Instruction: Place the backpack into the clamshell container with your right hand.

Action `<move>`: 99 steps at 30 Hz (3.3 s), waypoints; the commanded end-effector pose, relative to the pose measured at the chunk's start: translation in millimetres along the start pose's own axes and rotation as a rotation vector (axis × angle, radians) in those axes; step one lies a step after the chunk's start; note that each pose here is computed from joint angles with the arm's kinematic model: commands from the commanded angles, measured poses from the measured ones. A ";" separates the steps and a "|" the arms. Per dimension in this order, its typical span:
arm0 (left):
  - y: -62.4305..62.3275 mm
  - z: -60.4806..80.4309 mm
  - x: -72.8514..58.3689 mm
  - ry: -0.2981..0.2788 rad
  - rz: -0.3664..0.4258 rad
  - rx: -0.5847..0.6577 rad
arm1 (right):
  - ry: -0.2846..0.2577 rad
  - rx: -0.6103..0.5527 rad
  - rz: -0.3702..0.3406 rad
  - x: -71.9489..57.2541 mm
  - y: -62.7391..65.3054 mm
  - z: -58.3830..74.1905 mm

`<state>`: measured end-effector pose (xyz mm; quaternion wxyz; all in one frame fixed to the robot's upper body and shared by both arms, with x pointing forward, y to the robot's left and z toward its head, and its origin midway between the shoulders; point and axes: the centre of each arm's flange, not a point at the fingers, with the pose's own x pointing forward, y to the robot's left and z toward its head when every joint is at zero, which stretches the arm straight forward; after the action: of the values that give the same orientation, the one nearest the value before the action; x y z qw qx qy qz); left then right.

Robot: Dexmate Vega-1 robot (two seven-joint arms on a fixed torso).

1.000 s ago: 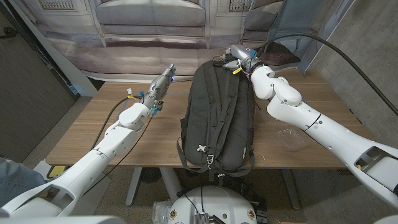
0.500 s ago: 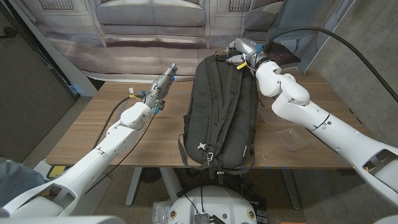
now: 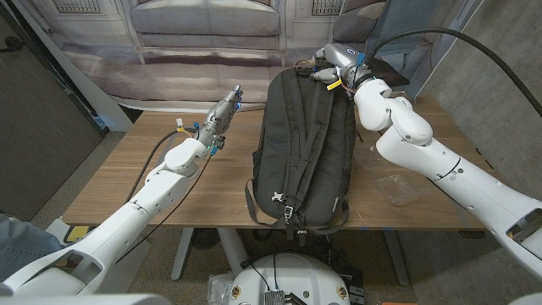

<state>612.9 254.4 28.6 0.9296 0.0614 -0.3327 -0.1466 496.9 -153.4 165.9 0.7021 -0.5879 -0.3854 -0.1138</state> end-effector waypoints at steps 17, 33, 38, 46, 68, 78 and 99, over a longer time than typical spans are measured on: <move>-2.6 4.8 8.4 0.012 -0.030 0.018 | 0.038 0.011 -0.028 -27.5 -57.0 5.1; -4.2 3.4 13.9 -0.005 -0.032 0.009 | 0.078 0.015 -0.030 -42.2 -99.2 5.1; -6.2 4.5 16.7 -0.010 -0.040 0.008 | 0.085 0.028 -0.025 -47.8 -108.3 3.6; -8.1 3.5 16.6 -0.009 -0.046 0.004 | 0.099 0.031 -0.034 -56.5 -121.4 3.6; -10.9 6.7 15.9 -0.009 -0.048 0.009 | 0.134 0.053 -0.059 -66.9 -155.7 4.9; -15.4 9.8 17.9 -0.005 -0.054 0.017 | 0.157 0.057 -0.089 -72.1 -174.0 0.5; -17.9 10.5 20.2 -0.002 -0.059 0.019 | 0.199 0.115 -0.125 -84.7 -209.5 -13.4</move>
<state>615.6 232.0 43.8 0.9242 0.0792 -0.3330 -0.1693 328.6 -240.0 254.6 0.7501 -0.5205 -0.3593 -0.1930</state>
